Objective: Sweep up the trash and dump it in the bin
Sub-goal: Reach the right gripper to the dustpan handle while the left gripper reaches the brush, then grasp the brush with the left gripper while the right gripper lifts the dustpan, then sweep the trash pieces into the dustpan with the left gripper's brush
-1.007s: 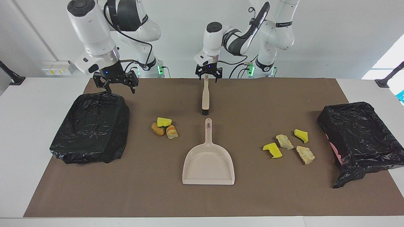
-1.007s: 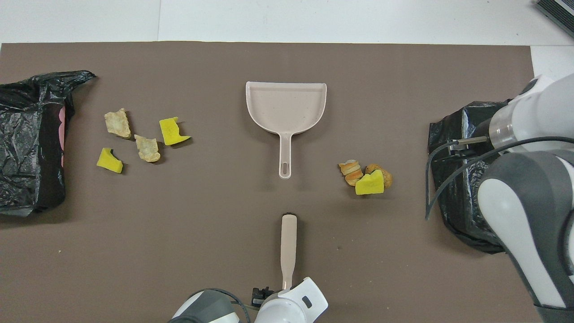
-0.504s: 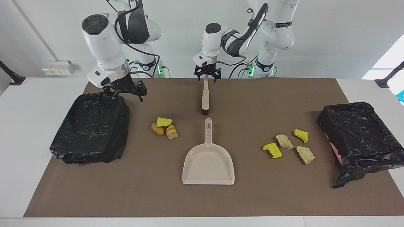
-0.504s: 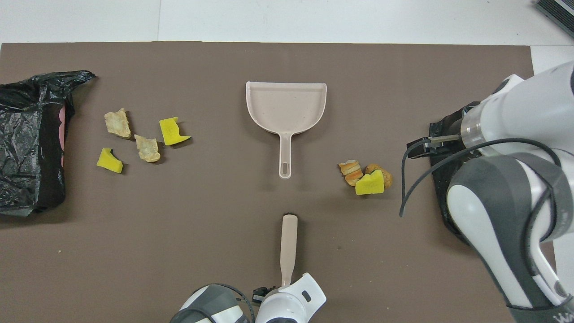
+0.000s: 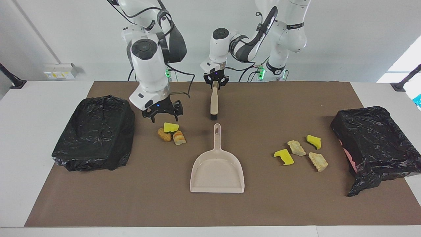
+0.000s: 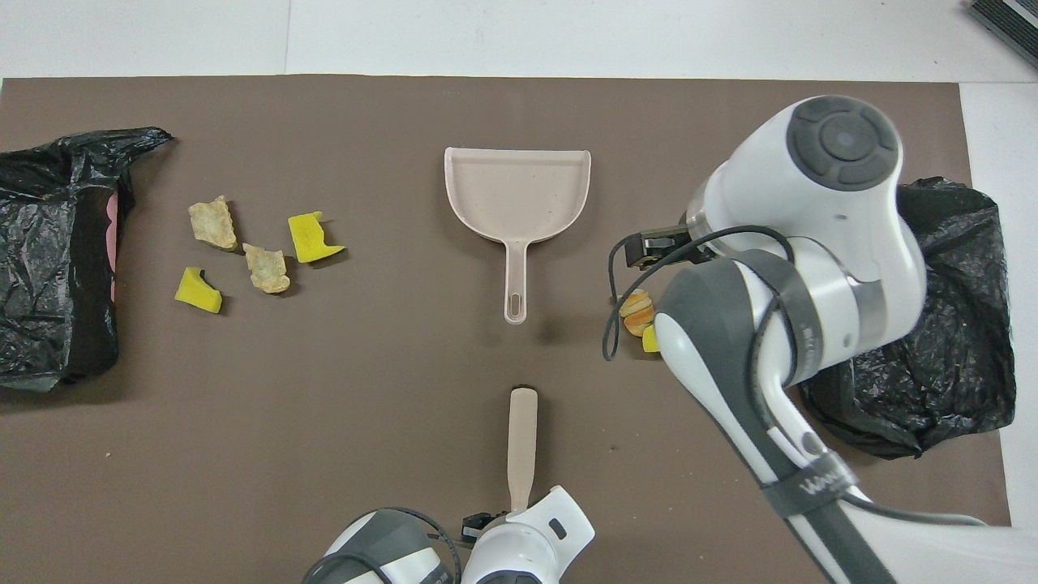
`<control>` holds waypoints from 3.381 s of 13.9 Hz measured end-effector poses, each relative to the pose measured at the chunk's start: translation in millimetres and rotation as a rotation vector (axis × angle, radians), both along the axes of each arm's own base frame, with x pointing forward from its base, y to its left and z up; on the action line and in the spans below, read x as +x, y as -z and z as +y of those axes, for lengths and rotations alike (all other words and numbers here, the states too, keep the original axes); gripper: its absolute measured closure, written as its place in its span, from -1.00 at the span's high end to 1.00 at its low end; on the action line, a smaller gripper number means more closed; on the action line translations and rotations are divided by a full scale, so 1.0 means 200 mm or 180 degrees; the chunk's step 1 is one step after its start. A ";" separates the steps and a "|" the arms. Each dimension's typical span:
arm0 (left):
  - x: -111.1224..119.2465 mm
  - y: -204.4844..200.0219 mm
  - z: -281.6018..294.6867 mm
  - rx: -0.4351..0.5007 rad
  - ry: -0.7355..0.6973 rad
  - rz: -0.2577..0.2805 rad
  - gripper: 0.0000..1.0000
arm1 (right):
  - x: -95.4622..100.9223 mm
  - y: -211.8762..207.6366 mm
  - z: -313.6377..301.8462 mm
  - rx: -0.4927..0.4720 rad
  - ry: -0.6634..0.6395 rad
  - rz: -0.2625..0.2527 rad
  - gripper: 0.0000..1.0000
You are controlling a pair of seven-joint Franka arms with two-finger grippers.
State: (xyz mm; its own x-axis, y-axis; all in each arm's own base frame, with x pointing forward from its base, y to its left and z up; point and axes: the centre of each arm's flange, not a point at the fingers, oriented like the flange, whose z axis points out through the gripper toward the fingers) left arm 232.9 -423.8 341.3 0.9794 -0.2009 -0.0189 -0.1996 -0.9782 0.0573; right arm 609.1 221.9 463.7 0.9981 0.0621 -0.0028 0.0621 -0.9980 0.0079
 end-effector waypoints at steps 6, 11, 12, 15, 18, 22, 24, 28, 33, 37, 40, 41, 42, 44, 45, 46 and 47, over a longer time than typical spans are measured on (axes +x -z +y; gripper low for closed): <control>0.15 -0.06 0.19 0.0305 -0.0305 0.0218 -0.48 | 0.12 0.22 0.38 0.0043 0.0332 -0.0030 1.00; 0.52 -0.19 0.59 0.0339 -0.0675 0.0220 -0.49 | 0.08 0.36 0.65 0.0236 0.0370 -0.0044 1.00; 0.61 -0.21 0.69 0.0324 -0.0712 0.0194 -0.49 | 0.07 0.38 0.67 0.0244 0.0350 -0.0030 1.00; 0.87 -0.31 0.98 0.0333 -0.0783 0.0031 -0.49 | 0.03 0.42 0.73 0.0247 0.0297 0.0019 1.00; 1.10 -0.43 1.21 0.0544 -0.0857 -0.0090 -0.49 | 0.02 0.47 0.74 0.0218 0.0289 0.0065 1.00; 1.37 -0.45 1.54 0.0755 -0.0805 -0.0153 -0.49 | 0.01 0.51 0.73 0.0207 0.0294 0.0080 1.00; 1.49 -0.41 1.76 0.0783 -0.0699 -0.0110 -0.49 | 0.01 0.53 0.73 0.0189 0.0294 0.0108 0.89; 1.74 -0.32 2.10 0.0775 -0.0480 -0.0103 -0.49 | -0.01 0.55 0.73 0.0172 0.0283 0.0136 0.22; 1.83 -0.12 2.32 0.0732 -0.0164 0.0072 -0.49 | -0.02 0.56 0.74 0.0161 0.0063 0.0176 -0.36; 1.78 -0.06 2.15 0.0371 0.0195 0.0277 -0.49 | -0.04 0.55 0.76 0.0205 -0.0825 0.0164 -0.36; 1.71 -0.06 1.92 0.0186 0.0376 0.0308 -0.49 | 0.00 0.44 0.67 0.0232 -0.1488 0.0105 -0.37; 1.69 -0.07 1.83 0.0141 0.0435 0.0311 -0.49 | 0.01 0.38 0.61 0.0233 -0.1684 0.0092 -0.37; 1.67 -0.07 1.78 0.0125 0.0461 0.0322 -0.49 | 0.01 0.31 0.56 0.0230 -0.1860 0.0096 -0.37; 1.66 -0.07 1.76 0.0122 0.0433 0.0341 -0.49 | -0.05 0.23 0.47 0.0211 -0.2265 0.0212 -0.37; 1.66 -0.07 1.75 0.0121 0.0402 0.0343 -0.49 | -0.09 0.20 0.44 0.0207 -0.2493 0.0277 -0.37; 1.66 -0.07 1.74 0.0121 0.0374 0.0345 -0.49 | -0.13 0.18 0.42 0.0201 -0.2688 0.0320 -0.37; 1.66 -0.06 1.72 0.0119 0.0341 0.0348 -0.49 | -0.18 0.18 0.41 0.0198 -0.2857 0.0355 -0.37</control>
State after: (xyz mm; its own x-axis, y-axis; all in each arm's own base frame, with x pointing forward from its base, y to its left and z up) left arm 564.0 -79.8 354.2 0.9441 -0.3014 -0.1337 -0.2976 -0.9535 0.0483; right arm 573.6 302.9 427.4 0.5686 0.8199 -0.0672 0.8141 -0.5726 -0.0972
